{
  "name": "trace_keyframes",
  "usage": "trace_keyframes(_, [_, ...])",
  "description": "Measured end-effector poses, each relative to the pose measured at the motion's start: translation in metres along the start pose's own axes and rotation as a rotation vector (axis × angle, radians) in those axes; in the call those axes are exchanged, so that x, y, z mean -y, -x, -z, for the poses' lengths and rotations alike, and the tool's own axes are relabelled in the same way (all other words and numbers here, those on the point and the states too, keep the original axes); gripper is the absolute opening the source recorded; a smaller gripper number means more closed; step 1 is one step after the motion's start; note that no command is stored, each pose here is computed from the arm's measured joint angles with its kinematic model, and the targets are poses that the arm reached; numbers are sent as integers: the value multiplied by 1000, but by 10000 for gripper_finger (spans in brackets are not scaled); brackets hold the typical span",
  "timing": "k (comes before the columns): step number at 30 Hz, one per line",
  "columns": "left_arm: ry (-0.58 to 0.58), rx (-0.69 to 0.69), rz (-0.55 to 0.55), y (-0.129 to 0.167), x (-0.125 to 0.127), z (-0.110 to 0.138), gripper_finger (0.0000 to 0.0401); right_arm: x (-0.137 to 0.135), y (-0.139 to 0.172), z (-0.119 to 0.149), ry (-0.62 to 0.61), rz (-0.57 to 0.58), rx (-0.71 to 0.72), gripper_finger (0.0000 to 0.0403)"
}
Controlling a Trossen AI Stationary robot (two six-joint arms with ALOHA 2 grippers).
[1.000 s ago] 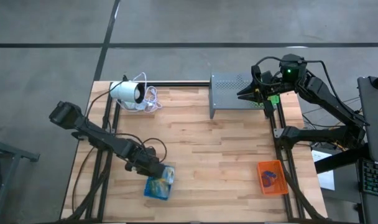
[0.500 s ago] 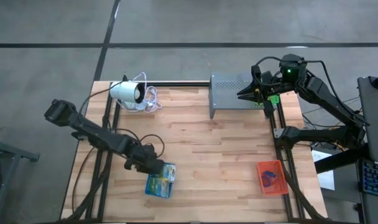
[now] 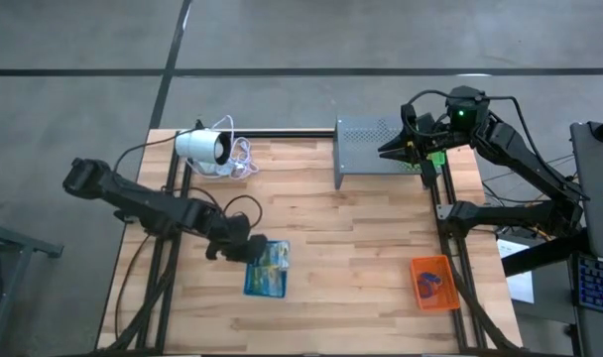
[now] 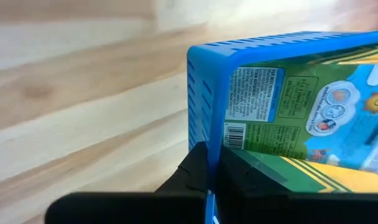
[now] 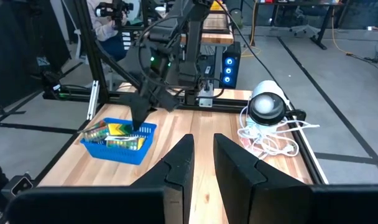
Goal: Pick & Place Office Desk Supplies
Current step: Put the blue bin on the shelf
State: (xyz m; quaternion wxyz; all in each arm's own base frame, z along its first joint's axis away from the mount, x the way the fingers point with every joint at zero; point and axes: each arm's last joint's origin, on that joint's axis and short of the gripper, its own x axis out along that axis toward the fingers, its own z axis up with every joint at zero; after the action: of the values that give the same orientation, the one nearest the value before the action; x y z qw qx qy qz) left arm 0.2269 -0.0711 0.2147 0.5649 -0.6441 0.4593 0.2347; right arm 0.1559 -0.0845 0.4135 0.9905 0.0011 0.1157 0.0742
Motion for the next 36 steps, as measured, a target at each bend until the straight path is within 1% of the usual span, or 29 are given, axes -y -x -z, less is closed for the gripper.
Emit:
trace_keyframes(4, [-21,77,62,11,15,-9,9,0,0,0,0,0,0,59])
trace_keyframes(9, [-9,180,149,28,35,-22,9,0,0,0,0,0,0,59])
trace_keyframes(15, [24,247,219,51,51,-48,9,0,0,0,0,0,0,59])
trace_keyframes(19, [47,267,263,63,61,-59,9,0,0,0,0,0,0,59])
trace_keyframes(23, [31,292,264,74,69,-70,10,0,0,0,0,0,0,59])
trace_keyframes(27, [37,293,201,82,77,-85,10,0,0,0,0,0,0,59])
trace_keyframes(30, [0,297,170,88,86,-103,10,0,0,0,0,1,0,59])
trace_keyframes(36, [-90,311,202,104,101,-141,10,0,0,0,0,0,0,59])
